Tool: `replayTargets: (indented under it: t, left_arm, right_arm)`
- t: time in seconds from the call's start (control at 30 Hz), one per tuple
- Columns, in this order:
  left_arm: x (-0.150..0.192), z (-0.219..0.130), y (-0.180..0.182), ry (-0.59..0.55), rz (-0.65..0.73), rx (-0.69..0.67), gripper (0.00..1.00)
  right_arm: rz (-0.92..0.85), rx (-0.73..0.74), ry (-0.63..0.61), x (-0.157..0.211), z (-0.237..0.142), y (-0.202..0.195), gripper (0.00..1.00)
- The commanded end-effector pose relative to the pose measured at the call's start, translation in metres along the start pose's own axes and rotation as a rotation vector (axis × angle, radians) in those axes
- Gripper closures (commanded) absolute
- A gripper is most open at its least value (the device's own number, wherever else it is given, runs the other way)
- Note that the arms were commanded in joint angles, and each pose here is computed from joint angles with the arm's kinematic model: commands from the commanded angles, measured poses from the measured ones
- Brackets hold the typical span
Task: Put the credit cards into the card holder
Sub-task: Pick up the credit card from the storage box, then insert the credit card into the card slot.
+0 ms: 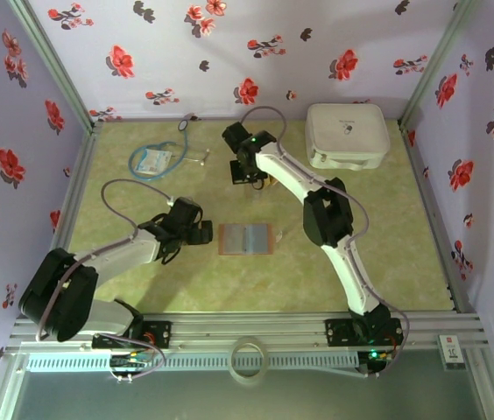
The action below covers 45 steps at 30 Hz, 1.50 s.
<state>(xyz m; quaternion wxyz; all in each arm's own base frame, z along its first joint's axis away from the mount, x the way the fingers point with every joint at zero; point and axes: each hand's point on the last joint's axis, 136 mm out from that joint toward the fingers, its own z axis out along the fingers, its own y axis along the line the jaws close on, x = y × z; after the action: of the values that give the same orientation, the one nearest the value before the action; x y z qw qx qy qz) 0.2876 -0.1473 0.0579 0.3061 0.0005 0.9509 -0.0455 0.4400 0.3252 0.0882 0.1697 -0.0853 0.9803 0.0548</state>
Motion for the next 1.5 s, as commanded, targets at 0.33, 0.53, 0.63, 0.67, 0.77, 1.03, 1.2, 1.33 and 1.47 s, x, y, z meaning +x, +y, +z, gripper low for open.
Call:
replayTargets:
  t: [0.33, 0.53, 0.63, 0.67, 0.77, 1.03, 1.2, 1.33, 1.47]
  left_arm:
    - [-0.012, -0.025, 0.002, 0.002, 0.013, 0.005, 0.00]
    - [-0.021, -0.034, 0.008, -0.033, -0.003, -0.023, 0.00]
    - [-0.027, -0.036, 0.015, -0.078, -0.032, -0.057, 0.00]
    - [-0.030, -0.037, 0.015, -0.090, -0.030, -0.052, 0.00]
    - [-0.042, -0.042, 0.010, -0.117, -0.047, -0.038, 0.00]
    - [-0.054, -0.058, -0.011, -0.091, -0.072, 0.045, 0.00]
    - [-0.043, -0.065, -0.012, -0.098, -0.062, 0.085, 0.00]
    - [-0.038, -0.070, -0.020, -0.104, -0.022, 0.142, 0.00]
    - [-0.029, -0.060, -0.027, -0.062, 0.017, 0.141, 0.00]
  right_arm:
    - [0.110, -0.276, -0.197, 0.011, -0.119, 0.024, 1.00]
    - [0.187, -0.352, -0.246, 0.038, -0.136, 0.019, 1.00]
    - [0.216, -0.377, -0.242, 0.057, -0.133, 0.013, 1.00]
    - [0.223, -0.381, -0.247, 0.062, -0.134, 0.010, 1.00]
    - [0.219, -0.379, -0.272, 0.071, -0.138, 0.000, 1.00]
    - [0.196, -0.363, -0.332, 0.088, -0.165, -0.021, 1.00]
    - [0.250, -0.478, -0.425, 0.099, -0.176, -0.025, 1.00]
    - [0.261, -0.552, -0.453, 0.111, -0.173, -0.026, 1.00]
    - [0.244, -0.612, -0.420, 0.122, -0.158, -0.021, 1.00]
